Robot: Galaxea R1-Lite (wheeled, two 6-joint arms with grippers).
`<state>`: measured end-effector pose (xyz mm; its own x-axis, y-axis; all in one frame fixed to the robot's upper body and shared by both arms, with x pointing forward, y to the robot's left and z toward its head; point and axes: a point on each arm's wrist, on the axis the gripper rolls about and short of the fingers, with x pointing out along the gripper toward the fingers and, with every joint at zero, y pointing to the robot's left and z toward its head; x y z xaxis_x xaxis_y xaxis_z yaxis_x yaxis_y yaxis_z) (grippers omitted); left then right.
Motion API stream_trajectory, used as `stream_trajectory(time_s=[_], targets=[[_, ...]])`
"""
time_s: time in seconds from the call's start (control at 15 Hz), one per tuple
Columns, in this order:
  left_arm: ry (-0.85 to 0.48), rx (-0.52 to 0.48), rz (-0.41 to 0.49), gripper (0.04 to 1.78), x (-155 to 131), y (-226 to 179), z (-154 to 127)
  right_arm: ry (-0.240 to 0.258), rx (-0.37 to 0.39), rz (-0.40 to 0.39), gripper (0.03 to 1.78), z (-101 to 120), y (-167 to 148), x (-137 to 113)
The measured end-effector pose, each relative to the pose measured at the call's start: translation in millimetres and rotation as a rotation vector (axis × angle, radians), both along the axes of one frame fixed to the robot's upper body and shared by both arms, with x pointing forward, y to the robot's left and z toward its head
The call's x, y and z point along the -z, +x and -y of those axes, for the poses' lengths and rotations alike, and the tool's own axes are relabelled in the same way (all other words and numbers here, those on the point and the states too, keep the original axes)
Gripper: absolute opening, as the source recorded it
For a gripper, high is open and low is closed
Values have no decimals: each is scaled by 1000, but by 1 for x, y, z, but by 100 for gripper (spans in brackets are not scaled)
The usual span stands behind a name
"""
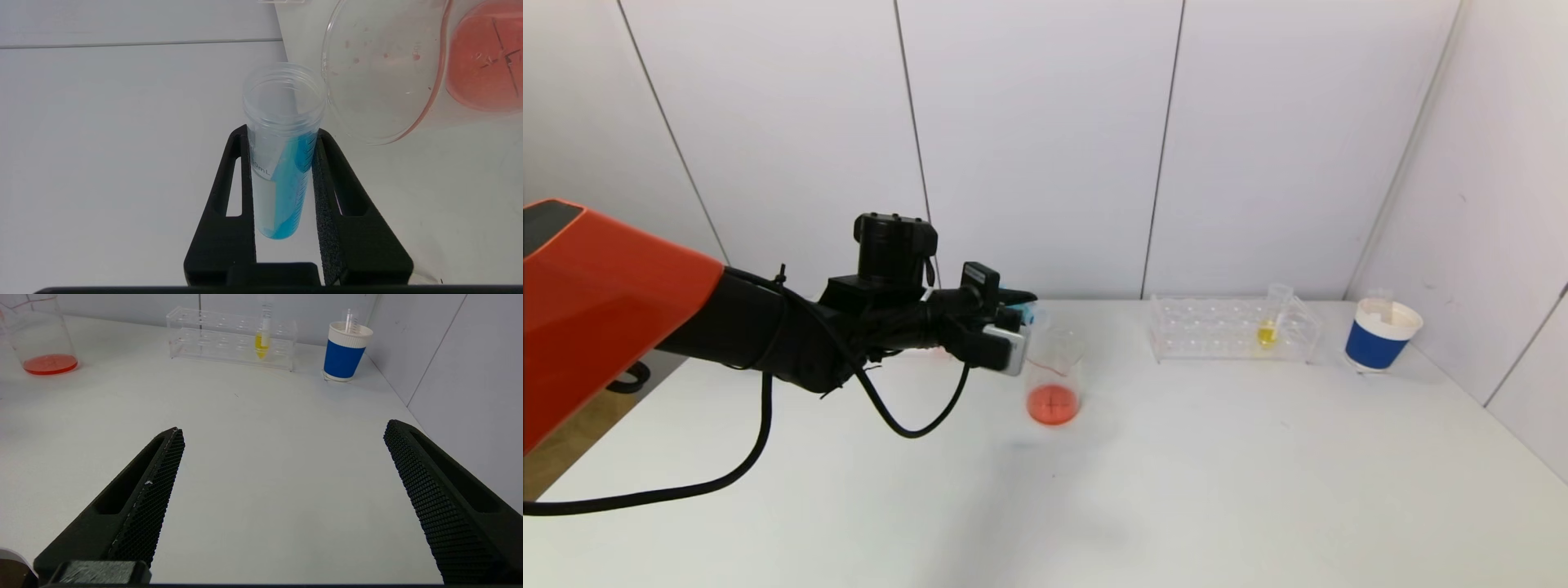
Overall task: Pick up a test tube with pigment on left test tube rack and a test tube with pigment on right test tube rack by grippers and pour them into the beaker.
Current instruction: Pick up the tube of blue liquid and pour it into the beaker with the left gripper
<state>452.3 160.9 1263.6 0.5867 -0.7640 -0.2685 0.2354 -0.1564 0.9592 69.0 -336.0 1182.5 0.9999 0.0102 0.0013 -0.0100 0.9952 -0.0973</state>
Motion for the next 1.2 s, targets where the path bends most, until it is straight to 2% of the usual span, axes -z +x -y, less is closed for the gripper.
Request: stream_trajectory(time_s=[0.27,0.67,1.2], targets=[[28,3,33,44,0,0,0,0,0,0,177,0,0,0],[50,-54,108,44,-1,4,1,0,0,0,177,0,0,0],[72,-70,110,44,12,8,5,0,0,0,177,0,0,0]])
